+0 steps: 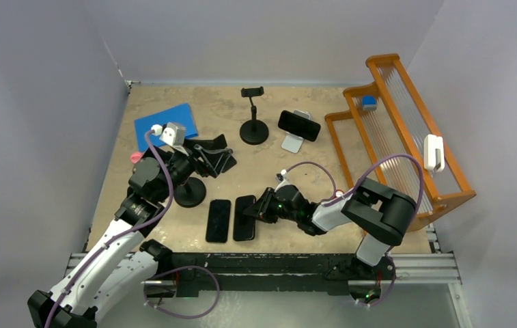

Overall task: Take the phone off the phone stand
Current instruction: Place the phone at the center of the board.

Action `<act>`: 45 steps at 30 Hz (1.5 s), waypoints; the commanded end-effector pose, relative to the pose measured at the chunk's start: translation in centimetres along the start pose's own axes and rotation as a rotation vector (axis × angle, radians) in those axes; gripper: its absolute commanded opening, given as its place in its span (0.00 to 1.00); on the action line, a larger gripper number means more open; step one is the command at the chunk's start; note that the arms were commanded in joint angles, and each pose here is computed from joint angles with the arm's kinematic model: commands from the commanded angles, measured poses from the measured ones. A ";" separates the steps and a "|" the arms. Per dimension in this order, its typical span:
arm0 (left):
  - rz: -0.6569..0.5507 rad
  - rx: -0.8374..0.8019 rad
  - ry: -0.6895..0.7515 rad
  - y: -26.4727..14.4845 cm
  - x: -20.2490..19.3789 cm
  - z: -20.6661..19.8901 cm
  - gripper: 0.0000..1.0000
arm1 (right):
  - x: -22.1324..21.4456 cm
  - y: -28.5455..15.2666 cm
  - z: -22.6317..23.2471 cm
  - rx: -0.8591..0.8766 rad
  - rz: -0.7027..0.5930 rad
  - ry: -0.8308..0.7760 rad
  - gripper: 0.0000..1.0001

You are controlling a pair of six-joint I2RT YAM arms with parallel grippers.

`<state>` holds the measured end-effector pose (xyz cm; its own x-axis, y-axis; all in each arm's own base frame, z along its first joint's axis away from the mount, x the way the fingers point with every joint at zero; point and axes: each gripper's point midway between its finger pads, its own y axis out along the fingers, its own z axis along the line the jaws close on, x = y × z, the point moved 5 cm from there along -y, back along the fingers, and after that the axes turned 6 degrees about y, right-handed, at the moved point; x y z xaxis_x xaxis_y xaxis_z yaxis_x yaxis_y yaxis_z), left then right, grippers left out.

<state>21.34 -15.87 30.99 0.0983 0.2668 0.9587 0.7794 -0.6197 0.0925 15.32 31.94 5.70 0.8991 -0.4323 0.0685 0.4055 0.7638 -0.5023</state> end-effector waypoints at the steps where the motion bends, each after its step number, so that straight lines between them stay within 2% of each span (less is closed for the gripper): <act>1: -0.070 -0.035 -0.006 0.0 2.4 -1.0 0.71 | 0.1 0.3 1.9 0.063 -0.010 0.012 0.29; 15: -0.069 -0.038 -0.008 0.0 2.5 -1.1 0.71 | 0.5 -0.1 0.7 -0.004 -0.049 0.013 0.55; 34: -0.054 -0.034 -0.013 0.2 2.1 -1.0 0.71 | 0.6 -3.3 -2.4 -0.098 -0.106 0.047 0.57; 38: -0.051 -0.036 -0.015 0.3 2.1 -1.0 0.71 | 1.5 -3.5 -1.6 -0.096 -0.165 -0.038 0.56; 45: -0.052 -0.041 -0.017 0.2 2.1 -1.1 0.71 | 1.4 -3.4 -1.3 -0.102 -0.152 -0.063 0.56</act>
<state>21.46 -16.10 30.69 0.1202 0.2700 0.9553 0.7759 -0.6259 0.0793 14.42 27.87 6.09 0.8501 -0.5047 0.1506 0.4933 0.6629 -0.5632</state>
